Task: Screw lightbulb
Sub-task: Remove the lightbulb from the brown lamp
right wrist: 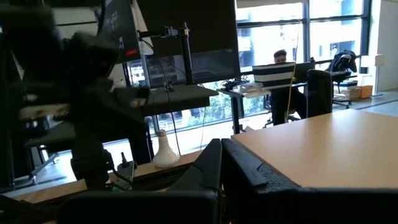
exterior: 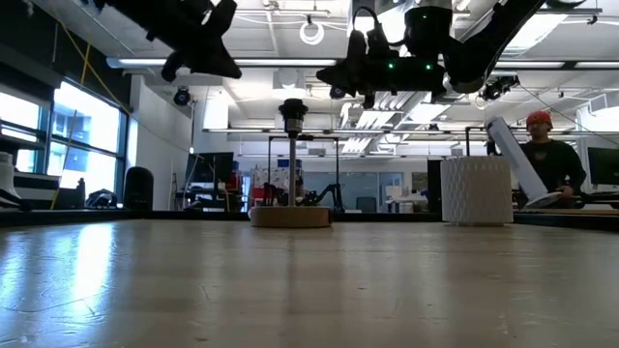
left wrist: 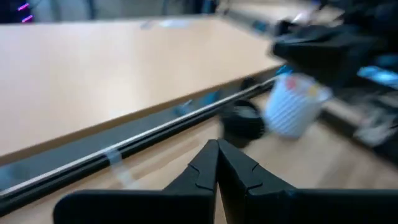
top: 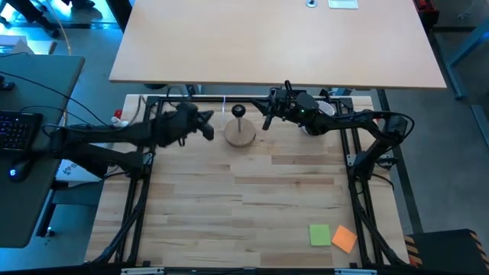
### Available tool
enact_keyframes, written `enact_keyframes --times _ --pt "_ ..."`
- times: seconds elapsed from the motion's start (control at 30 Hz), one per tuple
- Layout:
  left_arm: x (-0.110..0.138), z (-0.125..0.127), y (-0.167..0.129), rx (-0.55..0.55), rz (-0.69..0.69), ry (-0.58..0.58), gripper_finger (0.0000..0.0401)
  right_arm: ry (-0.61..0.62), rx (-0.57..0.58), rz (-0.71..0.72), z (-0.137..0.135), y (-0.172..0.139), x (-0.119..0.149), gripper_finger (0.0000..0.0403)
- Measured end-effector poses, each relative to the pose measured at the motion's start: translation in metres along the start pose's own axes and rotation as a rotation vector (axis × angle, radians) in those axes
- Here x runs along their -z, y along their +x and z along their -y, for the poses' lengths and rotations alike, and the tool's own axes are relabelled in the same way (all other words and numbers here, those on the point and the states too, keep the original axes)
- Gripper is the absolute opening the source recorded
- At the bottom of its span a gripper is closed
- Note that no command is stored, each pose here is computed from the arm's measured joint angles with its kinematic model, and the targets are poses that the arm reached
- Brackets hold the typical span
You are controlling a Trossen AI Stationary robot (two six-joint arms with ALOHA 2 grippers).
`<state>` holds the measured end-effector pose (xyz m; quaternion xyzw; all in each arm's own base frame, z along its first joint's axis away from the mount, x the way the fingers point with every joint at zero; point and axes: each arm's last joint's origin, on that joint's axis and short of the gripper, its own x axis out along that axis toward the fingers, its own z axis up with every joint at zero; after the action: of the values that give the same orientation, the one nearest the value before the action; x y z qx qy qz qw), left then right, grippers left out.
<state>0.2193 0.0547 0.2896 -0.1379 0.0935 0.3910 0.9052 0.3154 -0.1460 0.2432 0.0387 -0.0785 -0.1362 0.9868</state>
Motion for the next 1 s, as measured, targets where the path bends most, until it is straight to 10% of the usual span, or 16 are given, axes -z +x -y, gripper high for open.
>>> enact_keyframes --times 0.37,0.6,1.0 --pt "-0.104 -0.047 0.026 -0.444 -0.589 0.182 0.0021 -0.037 -0.091 -0.043 -0.028 0.003 0.007 0.0000" --pt "-0.097 -0.106 0.063 -0.696 -1.060 0.139 0.0101 -0.121 -0.154 -0.116 -0.050 0.003 0.017 0.0000" --pt "-0.072 -0.211 0.104 -0.800 -1.308 -0.144 0.0234 -0.196 -0.200 -0.235 -0.063 0.001 0.030 0.0000"
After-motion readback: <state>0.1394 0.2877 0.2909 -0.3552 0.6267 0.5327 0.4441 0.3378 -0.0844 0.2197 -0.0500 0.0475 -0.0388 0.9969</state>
